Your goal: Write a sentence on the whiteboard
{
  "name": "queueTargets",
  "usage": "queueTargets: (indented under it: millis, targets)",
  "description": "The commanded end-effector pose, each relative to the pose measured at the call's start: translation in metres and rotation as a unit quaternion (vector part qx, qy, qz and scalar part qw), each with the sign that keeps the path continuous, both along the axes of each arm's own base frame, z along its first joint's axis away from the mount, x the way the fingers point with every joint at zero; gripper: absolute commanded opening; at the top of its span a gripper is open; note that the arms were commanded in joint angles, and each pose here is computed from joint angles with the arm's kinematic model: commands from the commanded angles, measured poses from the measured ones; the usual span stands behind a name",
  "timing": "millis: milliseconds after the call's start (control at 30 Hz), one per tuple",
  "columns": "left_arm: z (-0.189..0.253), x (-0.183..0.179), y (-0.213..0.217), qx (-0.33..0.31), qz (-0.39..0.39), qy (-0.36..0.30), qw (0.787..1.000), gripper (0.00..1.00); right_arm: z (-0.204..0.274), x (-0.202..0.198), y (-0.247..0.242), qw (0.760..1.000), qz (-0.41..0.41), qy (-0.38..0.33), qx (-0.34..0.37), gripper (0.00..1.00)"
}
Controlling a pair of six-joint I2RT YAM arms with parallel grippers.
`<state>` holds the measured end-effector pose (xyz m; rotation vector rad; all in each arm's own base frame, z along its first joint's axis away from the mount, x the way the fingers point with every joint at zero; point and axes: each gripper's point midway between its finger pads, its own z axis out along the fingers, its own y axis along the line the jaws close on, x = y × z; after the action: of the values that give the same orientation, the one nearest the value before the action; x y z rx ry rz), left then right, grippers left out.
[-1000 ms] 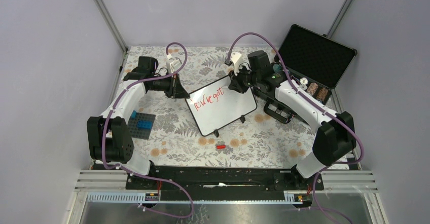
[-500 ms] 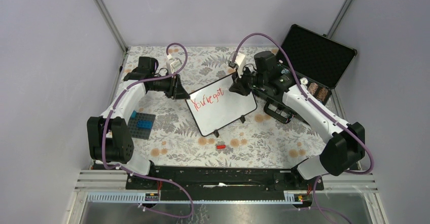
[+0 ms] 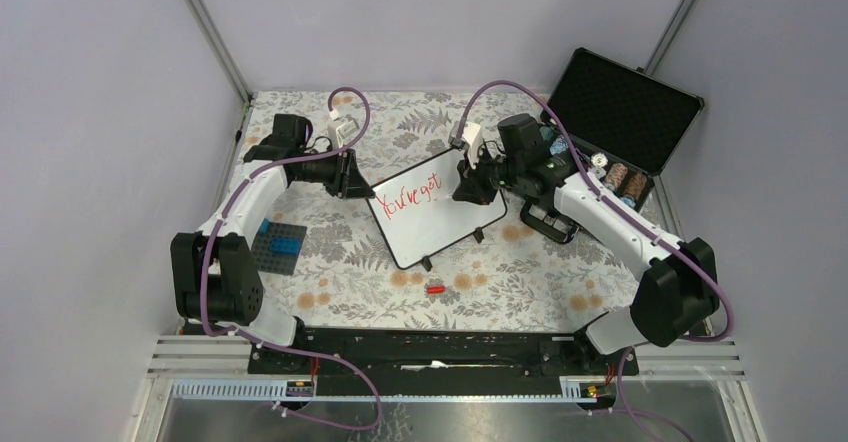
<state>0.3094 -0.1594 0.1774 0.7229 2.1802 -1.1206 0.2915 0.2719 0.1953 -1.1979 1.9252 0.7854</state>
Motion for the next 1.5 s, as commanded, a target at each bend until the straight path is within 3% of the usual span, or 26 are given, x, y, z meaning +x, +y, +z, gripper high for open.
queueTargets:
  millis: [0, 300, 767, 1467]
  targets:
    - [0.01, 0.001, -0.003, -0.006, -0.012, -0.034, 0.999, 0.27, 0.014, 0.0, 0.001, 1.0, -0.006, -0.02, 0.014, 0.0]
    - [0.009, 0.003, -0.003, -0.004, -0.01, -0.032, 0.999, 0.12, 0.02, 0.032, -0.014, 0.997, -0.063, -0.054, 0.004, 0.0]
    - [0.006, 0.007, -0.003, 0.001, -0.009, -0.029, 1.0, 0.0, 0.024, 0.062, -0.02, 0.991, -0.108, -0.08, -0.004, 0.0]
    - [0.004, 0.007, -0.003, 0.003, -0.008, -0.028, 1.0, 0.0, 0.022, 0.069, -0.007, 0.994, -0.092, -0.067, 0.006, 0.0]
